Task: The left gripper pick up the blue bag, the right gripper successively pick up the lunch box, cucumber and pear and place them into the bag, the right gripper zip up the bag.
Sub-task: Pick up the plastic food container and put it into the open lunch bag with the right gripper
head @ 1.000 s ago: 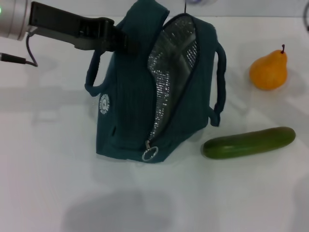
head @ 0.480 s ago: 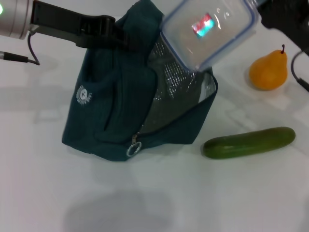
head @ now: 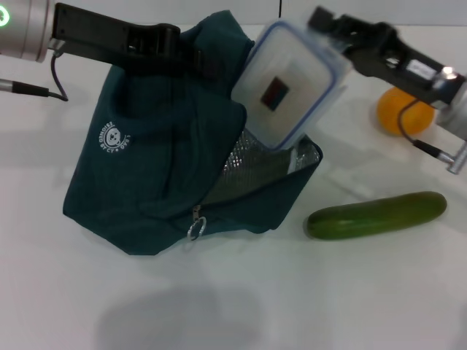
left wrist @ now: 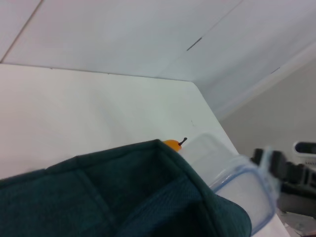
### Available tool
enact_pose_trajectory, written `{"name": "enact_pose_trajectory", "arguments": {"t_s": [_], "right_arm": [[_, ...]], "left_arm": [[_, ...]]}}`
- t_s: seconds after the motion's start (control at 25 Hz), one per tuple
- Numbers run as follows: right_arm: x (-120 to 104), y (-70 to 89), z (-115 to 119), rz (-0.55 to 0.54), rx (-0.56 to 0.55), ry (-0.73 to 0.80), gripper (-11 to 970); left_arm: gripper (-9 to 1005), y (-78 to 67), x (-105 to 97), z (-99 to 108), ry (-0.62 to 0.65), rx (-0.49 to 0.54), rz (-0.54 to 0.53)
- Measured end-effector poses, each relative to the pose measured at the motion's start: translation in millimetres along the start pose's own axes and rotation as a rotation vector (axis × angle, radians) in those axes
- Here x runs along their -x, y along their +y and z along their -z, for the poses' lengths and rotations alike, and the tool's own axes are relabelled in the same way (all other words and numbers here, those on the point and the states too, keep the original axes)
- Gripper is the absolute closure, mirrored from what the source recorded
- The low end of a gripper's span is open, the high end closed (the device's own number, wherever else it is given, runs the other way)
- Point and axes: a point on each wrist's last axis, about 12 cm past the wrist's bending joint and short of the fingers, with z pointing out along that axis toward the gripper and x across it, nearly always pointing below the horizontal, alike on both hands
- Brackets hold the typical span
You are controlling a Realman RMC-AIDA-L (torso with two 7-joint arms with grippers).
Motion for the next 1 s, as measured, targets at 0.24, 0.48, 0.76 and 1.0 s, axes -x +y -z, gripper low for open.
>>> {"name": "enact_pose_trajectory", "arguments": {"t_s": [0.24,0.48,0.76,1.0], "right_arm": [[-5.9,5.1,-23.8,0.038,0.005,0.076,852],[-8.7,8.4,-24.3,0.043,0.03,0.074,851],[-15.2,3.2,-22.3,0.038,-0.009,0.1,850],[-18.3,-0.8,-23.5,0.039,-0.046,0.113,849]], "left_arm": [[952,1.0,-0.5,0.0,-0.002,-0.003,0.001],[952,1.6,0.0,-0.2,-0.008,-0.003,0.002],[952,-0.4,-0.1,-1.8,-0.021,-0.051,0.01],[952,4.1,-4.1,-5.9,-0.012,-0.079,0.029]]}}
